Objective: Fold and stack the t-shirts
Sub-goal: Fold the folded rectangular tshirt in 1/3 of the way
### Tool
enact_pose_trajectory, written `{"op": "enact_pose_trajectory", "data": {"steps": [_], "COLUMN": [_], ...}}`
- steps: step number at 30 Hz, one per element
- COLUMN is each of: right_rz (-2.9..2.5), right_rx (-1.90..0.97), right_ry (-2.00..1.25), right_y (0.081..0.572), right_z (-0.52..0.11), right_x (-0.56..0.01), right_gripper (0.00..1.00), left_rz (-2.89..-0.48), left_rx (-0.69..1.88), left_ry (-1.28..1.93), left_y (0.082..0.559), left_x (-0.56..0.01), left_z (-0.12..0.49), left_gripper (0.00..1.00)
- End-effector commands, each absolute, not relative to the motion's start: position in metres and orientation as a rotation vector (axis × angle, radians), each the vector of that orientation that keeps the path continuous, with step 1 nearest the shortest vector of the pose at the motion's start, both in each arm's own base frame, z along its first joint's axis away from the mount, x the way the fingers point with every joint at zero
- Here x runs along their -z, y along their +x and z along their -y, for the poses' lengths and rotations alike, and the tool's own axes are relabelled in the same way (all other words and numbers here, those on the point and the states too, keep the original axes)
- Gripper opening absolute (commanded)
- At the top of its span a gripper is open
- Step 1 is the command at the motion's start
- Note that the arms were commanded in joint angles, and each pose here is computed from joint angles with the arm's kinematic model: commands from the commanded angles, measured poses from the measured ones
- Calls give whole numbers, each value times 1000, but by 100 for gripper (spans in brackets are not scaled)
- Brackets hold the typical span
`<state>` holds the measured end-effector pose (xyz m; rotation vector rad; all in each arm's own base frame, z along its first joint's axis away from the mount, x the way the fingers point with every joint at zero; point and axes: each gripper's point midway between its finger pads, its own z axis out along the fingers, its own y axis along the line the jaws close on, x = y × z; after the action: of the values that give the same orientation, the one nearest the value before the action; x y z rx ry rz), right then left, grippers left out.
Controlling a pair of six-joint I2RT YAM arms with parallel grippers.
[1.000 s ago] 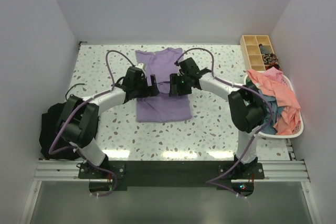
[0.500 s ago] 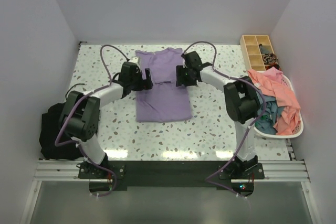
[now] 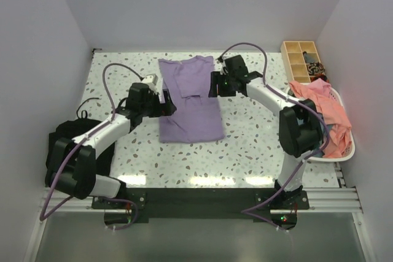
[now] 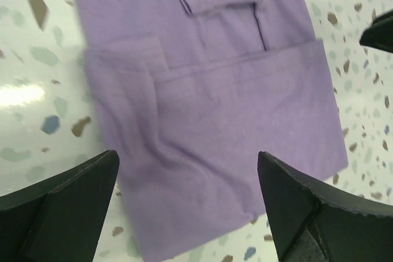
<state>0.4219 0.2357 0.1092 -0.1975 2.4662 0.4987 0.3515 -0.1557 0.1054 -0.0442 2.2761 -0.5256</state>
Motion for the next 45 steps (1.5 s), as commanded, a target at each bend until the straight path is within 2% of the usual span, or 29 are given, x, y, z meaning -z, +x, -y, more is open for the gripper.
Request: {"op": "enact_pose_trajectory", "data": {"steps": [1, 8, 12, 20, 25, 29, 33, 38, 41, 45], "right_rz": [-2514, -2602, -2682, -2705, -2679, -2626, -2501, -2377, -2395, -2486], "right_rx": [-697, -769, -544, -65, -46, -293, -440, -438, -345, -292], "right_ry": [-260, -259, -198, -9, 9, -89, -147, -133, -97, -26], "right_y": [398, 396, 402, 409, 409, 409, 413, 413, 408, 395], "right_z": [-263, -280, -254, -190, -186, -215, -232, -223, -203, -175], "right_x": [-99, -51, -19, 5, 2, -15, -60, -115, -118, -97], "right_gripper": [60, 60, 60, 60, 60, 60, 61, 63, 64, 67], "left_rz": [-2271, -2331, -2366, -2427, -2452, -2392, -2289, -2239, -2369, -2478], "left_rx": [801, 821, 788, 690, 670, 710, 680, 516, 416, 425], "left_ry": [18, -2, -9, 6, 5, 26, 14, -118, -216, -249], "left_y": [331, 326, 323, 312, 307, 314, 331, 344, 330, 301], "left_x": [-102, -67, -53, -31, -19, -33, -68, -101, -80, -47], "left_z": [187, 190, 185, 171, 168, 174, 171, 145, 131, 128], "left_gripper": [100, 100, 100, 100, 100, 100, 100, 100, 100, 100]}}
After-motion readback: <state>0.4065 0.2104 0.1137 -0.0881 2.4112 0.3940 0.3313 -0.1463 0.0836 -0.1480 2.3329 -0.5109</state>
